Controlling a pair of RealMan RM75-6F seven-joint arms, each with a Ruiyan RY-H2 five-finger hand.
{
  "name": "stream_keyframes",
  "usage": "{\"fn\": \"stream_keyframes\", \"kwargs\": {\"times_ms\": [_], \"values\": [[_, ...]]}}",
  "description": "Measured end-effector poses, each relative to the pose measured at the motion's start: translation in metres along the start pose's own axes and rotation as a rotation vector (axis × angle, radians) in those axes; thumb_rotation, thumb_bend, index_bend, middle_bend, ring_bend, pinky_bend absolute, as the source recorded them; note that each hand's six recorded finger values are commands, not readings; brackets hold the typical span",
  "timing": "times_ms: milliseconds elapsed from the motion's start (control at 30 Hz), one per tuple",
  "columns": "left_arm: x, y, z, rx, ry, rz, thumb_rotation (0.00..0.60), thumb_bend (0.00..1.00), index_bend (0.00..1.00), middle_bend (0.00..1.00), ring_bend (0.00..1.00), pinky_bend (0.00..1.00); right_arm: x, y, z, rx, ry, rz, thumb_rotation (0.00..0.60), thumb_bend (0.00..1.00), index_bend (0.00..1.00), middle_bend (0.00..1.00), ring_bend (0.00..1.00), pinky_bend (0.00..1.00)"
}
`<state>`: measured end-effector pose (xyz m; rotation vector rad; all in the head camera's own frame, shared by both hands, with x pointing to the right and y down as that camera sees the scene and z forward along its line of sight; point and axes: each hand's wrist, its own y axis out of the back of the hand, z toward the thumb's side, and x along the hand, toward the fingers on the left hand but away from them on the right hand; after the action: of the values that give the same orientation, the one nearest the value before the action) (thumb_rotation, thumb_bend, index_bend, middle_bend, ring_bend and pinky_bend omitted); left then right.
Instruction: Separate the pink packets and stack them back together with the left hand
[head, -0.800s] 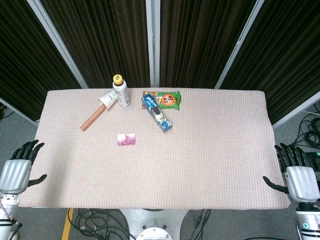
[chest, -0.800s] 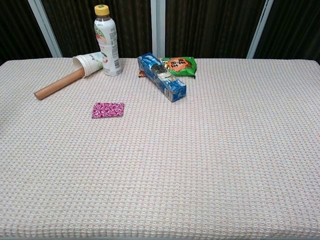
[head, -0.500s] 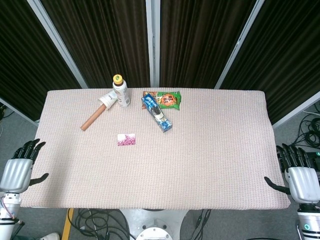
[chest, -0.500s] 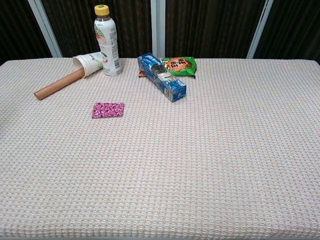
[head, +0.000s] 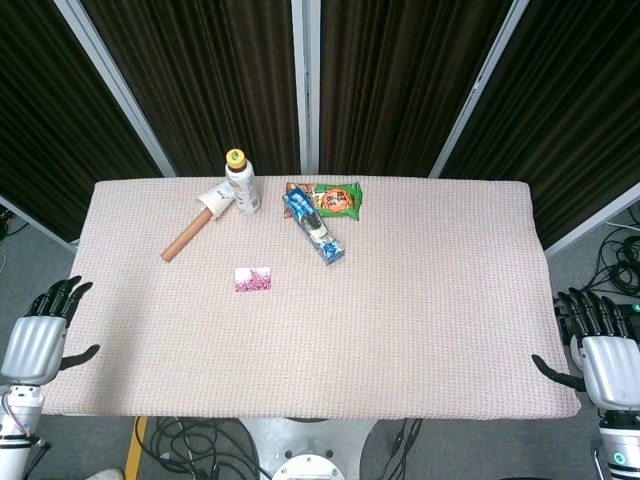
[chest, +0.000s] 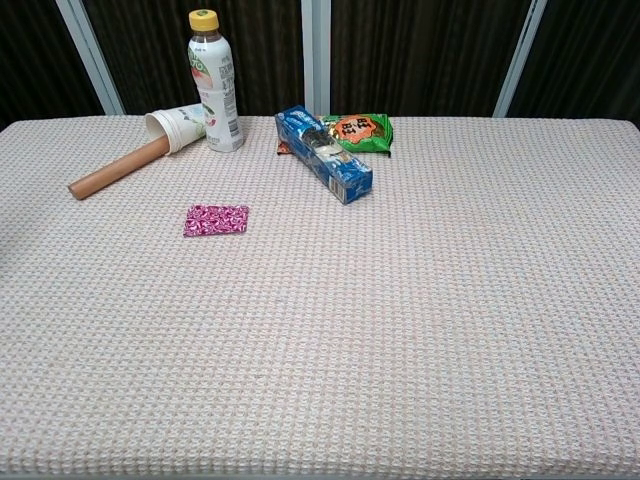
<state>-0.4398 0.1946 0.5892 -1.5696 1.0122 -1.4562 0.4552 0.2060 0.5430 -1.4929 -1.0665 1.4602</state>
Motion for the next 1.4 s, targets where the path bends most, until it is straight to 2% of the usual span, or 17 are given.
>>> {"fn": "stream_keyframes", "kwargs": {"times_ms": [133,233,333,400,500,700,900,1100,1233,1400], "values": [[0.010,0.001,0.006,-0.006,-0.038,-0.004,0.600,0.05,0.19,0.20,0.13,0.22,-0.002,0.000,0.001,-0.002,0.005,-0.001,0.440,0.09,0.08,0.06,0.00,0.00],[0.024,0.003,0.014,0.000,-0.088,-0.002,0.600,0.08,0.20,0.27,0.20,0.29,-0.003,0.002,0.003,0.000,0.013,-0.004,0.443,0.09,0.08,0.06,0.00,0.00],[0.042,0.004,0.025,-0.001,-0.149,-0.007,0.600,0.12,0.21,0.37,0.31,0.47,-0.003,0.003,0.005,0.003,0.018,-0.007,0.443,0.09,0.08,0.06,0.00,0.00],[0.055,0.003,0.032,-0.013,-0.191,-0.022,0.600,0.18,0.21,0.46,0.44,0.61,-0.003,0.004,0.006,0.005,0.021,-0.007,0.439,0.09,0.08,0.06,0.00,0.00],[0.076,-0.003,0.044,-0.019,-0.254,-0.061,0.600,0.24,0.22,0.55,0.56,0.74,-0.003,0.005,0.008,0.009,0.025,-0.006,0.440,0.09,0.09,0.06,0.00,0.00],[0.119,-0.025,0.068,0.027,-0.346,-0.172,0.600,0.35,0.24,0.78,0.77,0.90,-0.001,0.005,0.010,0.014,0.023,0.000,0.440,0.09,0.09,0.06,0.00,0.00],[0.156,-0.055,0.102,0.077,-0.401,-0.306,0.600,0.46,0.24,0.87,0.84,0.93,-0.002,0.003,0.012,0.019,0.018,0.013,0.447,0.09,0.09,0.06,0.00,0.00],[0.173,-0.086,0.136,0.091,-0.426,-0.445,0.600,0.52,0.24,0.89,0.86,0.93,-0.005,0.001,0.012,0.024,0.008,0.020,0.442,0.09,0.09,0.06,0.00,0.00],[0.179,-0.106,0.157,0.106,-0.436,-0.502,0.600,0.53,0.24,0.90,0.86,0.93,-0.006,0.000,0.011,0.023,0.005,0.024,0.439,0.09,0.09,0.06,0.00,0.00],[0.186,-0.123,0.168,0.123,-0.417,-0.540,0.600,0.53,0.24,0.90,0.86,0.93,-0.007,-0.001,0.009,0.023,0.001,0.031,0.435,0.09,0.09,0.06,0.00,0.00]]}}
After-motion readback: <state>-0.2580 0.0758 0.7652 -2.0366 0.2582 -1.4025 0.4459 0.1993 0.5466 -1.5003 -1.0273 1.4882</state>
